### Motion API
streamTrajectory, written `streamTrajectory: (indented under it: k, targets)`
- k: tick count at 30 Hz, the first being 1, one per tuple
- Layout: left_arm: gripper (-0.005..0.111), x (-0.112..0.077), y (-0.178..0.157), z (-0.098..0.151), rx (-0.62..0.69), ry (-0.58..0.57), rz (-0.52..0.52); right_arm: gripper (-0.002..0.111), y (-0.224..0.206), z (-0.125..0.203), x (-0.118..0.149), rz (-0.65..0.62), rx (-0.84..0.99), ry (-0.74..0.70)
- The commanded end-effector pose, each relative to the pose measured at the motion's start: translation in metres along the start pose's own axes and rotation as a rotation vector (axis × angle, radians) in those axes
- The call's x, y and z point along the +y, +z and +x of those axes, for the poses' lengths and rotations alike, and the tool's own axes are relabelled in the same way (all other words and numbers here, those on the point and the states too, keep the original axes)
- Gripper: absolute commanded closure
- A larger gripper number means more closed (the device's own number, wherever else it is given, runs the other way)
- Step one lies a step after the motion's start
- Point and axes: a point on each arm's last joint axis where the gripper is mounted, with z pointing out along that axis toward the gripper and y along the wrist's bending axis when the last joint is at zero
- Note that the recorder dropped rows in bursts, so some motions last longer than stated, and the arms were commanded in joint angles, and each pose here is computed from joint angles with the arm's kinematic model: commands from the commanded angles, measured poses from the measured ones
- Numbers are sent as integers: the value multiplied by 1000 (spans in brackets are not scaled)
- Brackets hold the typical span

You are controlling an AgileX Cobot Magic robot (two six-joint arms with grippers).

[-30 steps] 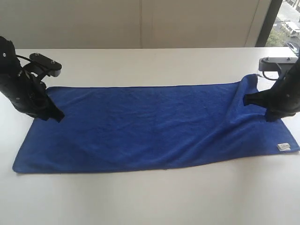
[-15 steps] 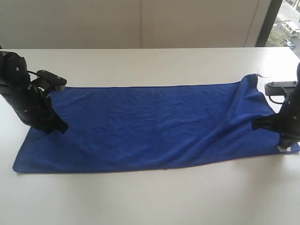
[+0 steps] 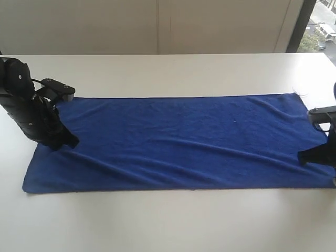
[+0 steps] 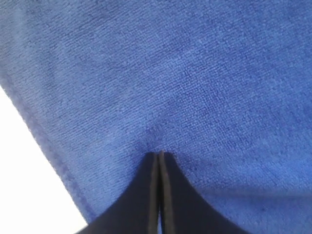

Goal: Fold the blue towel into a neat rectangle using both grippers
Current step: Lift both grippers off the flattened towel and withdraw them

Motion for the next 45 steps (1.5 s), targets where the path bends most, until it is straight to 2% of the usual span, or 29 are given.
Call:
streamTrajectory:
  k: [1, 7, 11, 15, 18, 21, 24, 30, 33, 37, 45]
  targets:
    - [107, -1, 1, 1, 8, -22, 13, 108, -12, 2, -4, 1, -37, 14]
    - [107, -2, -4, -2, -21, -47, 22, 108, -53, -7, -12, -55, -282, 56]
    - [107, 0, -24, -9, -114, -45, -6, 108, -74, -10, -13, -110, -417, 91]
    - [107, 1, -50, -15, -218, -47, -37, 108, -80, -13, -13, -143, -467, 112]
    - [107, 3, -61, -16, -258, -96, -44, 108, -81, -19, -10, -168, -482, 125]
    - [107, 19, -64, -10, -257, -212, -54, 108, -79, -25, -11, -165, -485, 119]
    - [107, 42, -64, 4, -193, -332, -58, 108, -73, -29, -16, -173, -463, 109]
    - [107, 63, -67, 27, -80, -432, -43, 108, -58, -36, -28, -343, -368, 117]
    - [107, 60, -78, 29, -82, -425, -37, 108, -58, -38, -33, -416, -351, 122]
    - [107, 51, -109, 36, -131, -434, -29, 108, -66, -38, -38, -414, -379, 118]
    - [107, 19, -155, 85, -284, -435, -60, 108, -73, -27, -38, -409, -404, 124]
